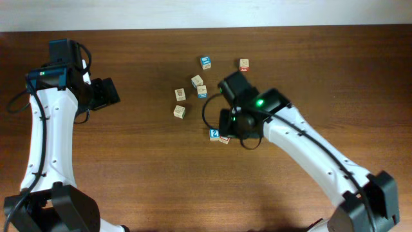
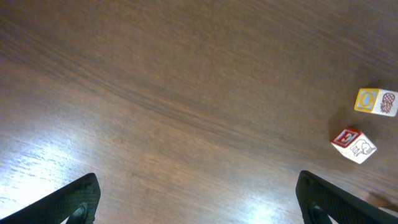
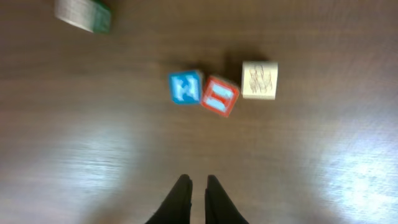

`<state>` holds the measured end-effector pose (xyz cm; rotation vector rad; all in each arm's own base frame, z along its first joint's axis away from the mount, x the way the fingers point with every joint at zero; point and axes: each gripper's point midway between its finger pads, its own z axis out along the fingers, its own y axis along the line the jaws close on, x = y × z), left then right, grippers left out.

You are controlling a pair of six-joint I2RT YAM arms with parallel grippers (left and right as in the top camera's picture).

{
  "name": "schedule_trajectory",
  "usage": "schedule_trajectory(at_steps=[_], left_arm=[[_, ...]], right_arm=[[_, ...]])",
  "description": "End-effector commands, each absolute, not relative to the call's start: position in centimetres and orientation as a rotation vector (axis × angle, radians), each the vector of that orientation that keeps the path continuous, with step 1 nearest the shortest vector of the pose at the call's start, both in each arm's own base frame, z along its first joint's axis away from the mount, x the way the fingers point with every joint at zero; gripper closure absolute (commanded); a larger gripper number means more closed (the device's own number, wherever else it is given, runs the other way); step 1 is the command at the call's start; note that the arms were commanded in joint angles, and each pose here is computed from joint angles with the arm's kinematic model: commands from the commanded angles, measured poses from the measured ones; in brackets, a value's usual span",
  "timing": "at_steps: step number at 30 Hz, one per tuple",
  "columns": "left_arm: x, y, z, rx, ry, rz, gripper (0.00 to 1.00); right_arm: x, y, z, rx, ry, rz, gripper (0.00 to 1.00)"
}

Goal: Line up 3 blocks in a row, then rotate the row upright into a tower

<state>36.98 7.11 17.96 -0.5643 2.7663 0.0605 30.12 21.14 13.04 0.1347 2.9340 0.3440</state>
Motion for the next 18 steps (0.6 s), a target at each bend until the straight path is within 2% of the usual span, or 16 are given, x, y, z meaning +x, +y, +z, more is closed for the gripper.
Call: schedule_trajectory(at_steps=[1, 10, 18], left_arm=[[37.3, 7.3, 18.3, -0.576, 2.753, 0.065, 0.01], [37.3, 7.3, 18.3, -0.576, 2.751, 0.064, 0.01], [37.3, 7.3, 18.3, -0.576, 2.751, 0.064, 0.01]], right_arm=[[28.2, 21.2, 8.1, 0.233, 3.02, 0.371, 0.95], [28.7, 21.7, 0.8, 0.243, 3.094, 0.315, 0.96], [30.3, 21.0, 0.3, 0.237, 3.026, 0.244, 0.96]])
